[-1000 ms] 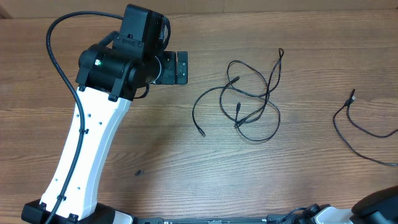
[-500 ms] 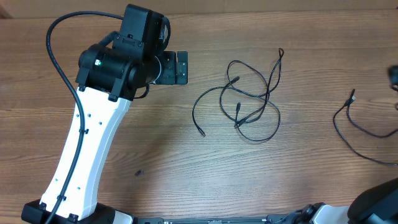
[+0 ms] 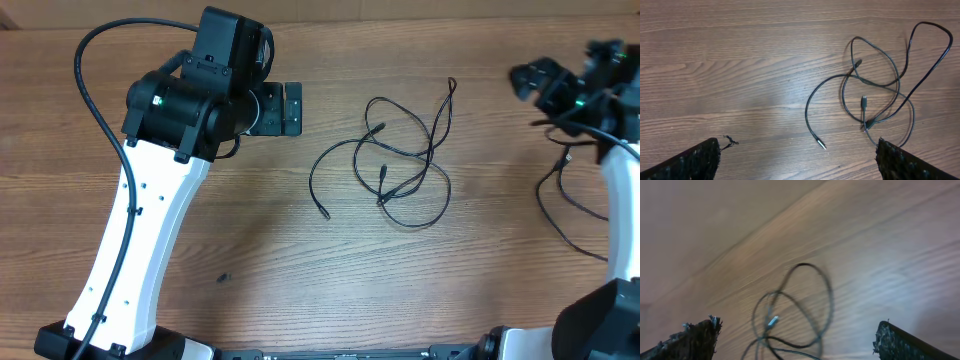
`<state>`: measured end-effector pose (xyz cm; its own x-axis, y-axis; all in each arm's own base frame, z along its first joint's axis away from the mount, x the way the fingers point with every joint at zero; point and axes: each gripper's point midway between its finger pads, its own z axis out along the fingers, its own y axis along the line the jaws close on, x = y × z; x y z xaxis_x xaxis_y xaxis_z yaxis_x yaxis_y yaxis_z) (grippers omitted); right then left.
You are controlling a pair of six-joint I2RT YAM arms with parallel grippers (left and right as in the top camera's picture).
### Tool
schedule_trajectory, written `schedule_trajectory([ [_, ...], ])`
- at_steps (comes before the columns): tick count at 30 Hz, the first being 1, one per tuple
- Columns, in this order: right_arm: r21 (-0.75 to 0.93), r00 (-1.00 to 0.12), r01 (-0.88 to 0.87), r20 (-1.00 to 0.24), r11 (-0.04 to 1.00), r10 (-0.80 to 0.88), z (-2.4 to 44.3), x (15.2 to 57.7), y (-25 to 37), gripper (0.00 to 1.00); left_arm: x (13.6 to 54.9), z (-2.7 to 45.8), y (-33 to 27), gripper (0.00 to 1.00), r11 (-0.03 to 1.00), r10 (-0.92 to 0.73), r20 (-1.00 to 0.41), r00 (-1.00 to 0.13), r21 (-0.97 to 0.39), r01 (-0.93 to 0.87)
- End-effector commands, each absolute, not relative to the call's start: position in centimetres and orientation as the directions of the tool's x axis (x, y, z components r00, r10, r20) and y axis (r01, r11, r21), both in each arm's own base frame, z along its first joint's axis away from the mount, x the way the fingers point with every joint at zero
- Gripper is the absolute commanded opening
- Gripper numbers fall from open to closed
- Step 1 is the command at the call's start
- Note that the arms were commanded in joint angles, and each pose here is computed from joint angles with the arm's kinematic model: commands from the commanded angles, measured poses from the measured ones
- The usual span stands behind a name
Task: Untangle cables
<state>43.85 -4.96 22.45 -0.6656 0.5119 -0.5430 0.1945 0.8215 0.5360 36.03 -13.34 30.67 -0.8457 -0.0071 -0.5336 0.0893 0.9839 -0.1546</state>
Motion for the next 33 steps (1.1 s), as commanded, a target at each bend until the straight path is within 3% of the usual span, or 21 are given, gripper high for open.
schedule_trajectory([
  [1,0.579,-0.683,0.208,-0.491,0.788,0.541,21.2,45.5,-2.5,1.00,36.4,30.9,-13.1,0.99,0.986,-0.021,-0.540,-0.841,-0.151,0.073],
  [11,0.636,-0.736,0.226,-0.385,0.738,0.557,14.9,49.6,3.3,1.00,36.4,30.9,-13.1,1.00,0.986,-0.021,-0.540,-0.841,-0.151,0.073],
  [19,0.683,-0.615,0.389,-0.306,0.618,0.726,11.9,52.6,2.4,0.98,36.4,30.9,-13.1,1.00,0.986,-0.021,-0.540,-0.841,-0.151,0.073],
  [22,0.687,-0.607,0.390,-0.309,0.613,0.732,11.9,52.9,2.3,0.77,36.4,30.9,-13.1,1.00,0.986,-0.021,-0.540,-0.841,-0.151,0.072],
  [26,0.672,-0.617,0.379,-0.330,0.637,0.715,11.7,52.8,2.2,0.28,36.4,30.9,-13.1,1.00,0.986,-0.021,-0.540,-0.841,-0.151,0.073],
  [29,0.651,-0.640,0.360,-0.348,0.668,0.685,11.5,52.6,2.2,0.10,36.4,30.9,-13.1,1.00,0.986,-0.021,-0.540,-0.841,-0.151,0.073],
  [31,0.644,-0.647,0.366,-0.342,0.671,0.682,11.2,52.3,2.3,0.04,36.4,30.9,-13.1,1.00,0.986,-0.021,-0.540,-0.841,-0.151,0.073],
  [33,0.643,-0.648,0.369,-0.340,0.671,0.682,11.2,52.3,2.3,0.04,36.4,30.9,-13.1,0.99,0.986,-0.021,-0.540,-0.841,-0.151,0.073],
])
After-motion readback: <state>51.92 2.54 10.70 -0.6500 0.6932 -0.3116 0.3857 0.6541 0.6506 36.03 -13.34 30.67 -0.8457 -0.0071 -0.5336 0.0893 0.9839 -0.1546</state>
